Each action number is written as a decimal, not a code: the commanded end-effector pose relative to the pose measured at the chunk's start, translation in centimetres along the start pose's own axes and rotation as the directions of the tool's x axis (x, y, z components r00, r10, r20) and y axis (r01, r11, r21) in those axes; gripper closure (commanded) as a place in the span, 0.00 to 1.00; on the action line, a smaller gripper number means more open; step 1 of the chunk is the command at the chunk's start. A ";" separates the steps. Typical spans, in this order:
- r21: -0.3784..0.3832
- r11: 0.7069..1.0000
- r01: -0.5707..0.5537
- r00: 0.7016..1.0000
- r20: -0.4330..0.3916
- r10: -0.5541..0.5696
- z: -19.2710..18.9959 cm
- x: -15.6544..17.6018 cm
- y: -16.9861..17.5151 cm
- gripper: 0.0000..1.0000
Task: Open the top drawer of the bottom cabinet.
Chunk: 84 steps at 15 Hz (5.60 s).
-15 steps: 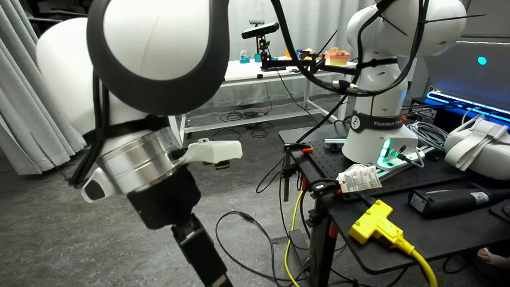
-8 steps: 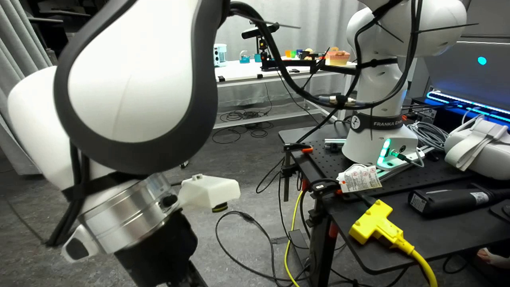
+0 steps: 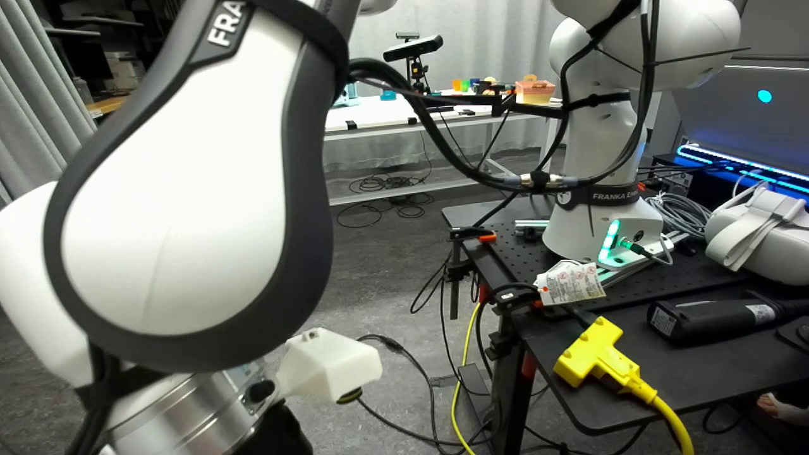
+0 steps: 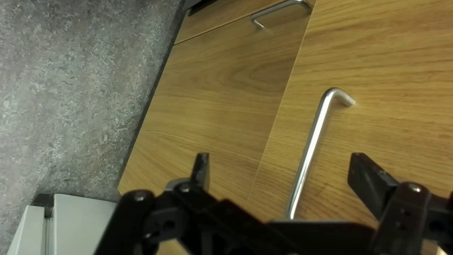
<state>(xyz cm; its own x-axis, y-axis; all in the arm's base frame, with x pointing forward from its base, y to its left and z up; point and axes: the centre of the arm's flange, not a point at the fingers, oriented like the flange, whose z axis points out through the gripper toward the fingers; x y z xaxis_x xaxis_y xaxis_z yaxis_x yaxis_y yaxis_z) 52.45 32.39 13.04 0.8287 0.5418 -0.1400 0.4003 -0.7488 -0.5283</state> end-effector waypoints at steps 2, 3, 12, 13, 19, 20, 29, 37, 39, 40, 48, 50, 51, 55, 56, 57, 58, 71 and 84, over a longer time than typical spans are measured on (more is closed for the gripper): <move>0.035 0.999 -0.014 0.999 -0.035 0.015 1.7 1.2 0.7 0.00; 0.035 0.999 -0.017 0.999 -0.036 0.018 1.9 1.2 0.9 0.00; -0.005 0.999 -0.040 0.999 -0.026 0.040 2.1 0.0 2.8 0.00; -0.016 0.999 -0.046 0.999 -0.027 0.045 1.8 -0.3 3.1 0.00; -0.066 0.992 -0.112 0.993 -0.030 0.110 -0.1 -2.8 6.5 0.00; -0.080 0.989 -0.124 0.992 -0.029 0.122 -0.4 -3.4 7.2 0.00; -0.102 0.968 -0.229 0.972 -0.084 0.221 -6.4 -8.1 9.5 0.00; -0.155 0.973 -0.172 0.979 -0.139 0.151 -8.8 -8.4 9.2 0.00; -0.181 0.974 -0.136 0.982 -0.152 0.109 -9.0 -8.4 9.4 0.00; -0.192 0.974 -0.117 0.984 -0.155 0.088 -9.1 -8.3 9.4 0.00; -0.184 0.978 -0.102 0.987 -0.142 0.077 -8.3 -7.3 9.8 0.00; -0.183 0.978 -0.102 0.987 -0.142 0.077 -8.3 -7.3 9.8 0.00; -0.183 0.978 -0.102 0.987 -0.142 0.077 -8.3 -7.3 9.8 0.00; -0.231 0.973 -0.028 0.985 -0.171 -0.012 -10.1 -4.0 6.8 0.00; -0.245 0.970 -0.005 0.982 -0.187 -0.042 -10.9 -3.4 5.8 0.00; -0.256 0.967 0.021 0.975 -0.209 -0.077 -12.0 -2.8 4.3 0.00; -0.271 0.962 0.046 0.971 -0.215 -0.107 -12.7 -2.6 3.4 0.00; -0.200 0.896 0.397 0.880 -0.194 -0.434 -10.9 0.9 -6.8 0.57; -0.328 0.788 0.521 0.843 0.053 -0.535 -5.7 -0.7 -3.5 1.00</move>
<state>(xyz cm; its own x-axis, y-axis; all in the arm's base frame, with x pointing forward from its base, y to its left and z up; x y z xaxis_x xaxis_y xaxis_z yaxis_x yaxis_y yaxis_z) 53.36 33.07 20.15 0.5170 0.8365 0.1819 0.8411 -0.4569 -0.2894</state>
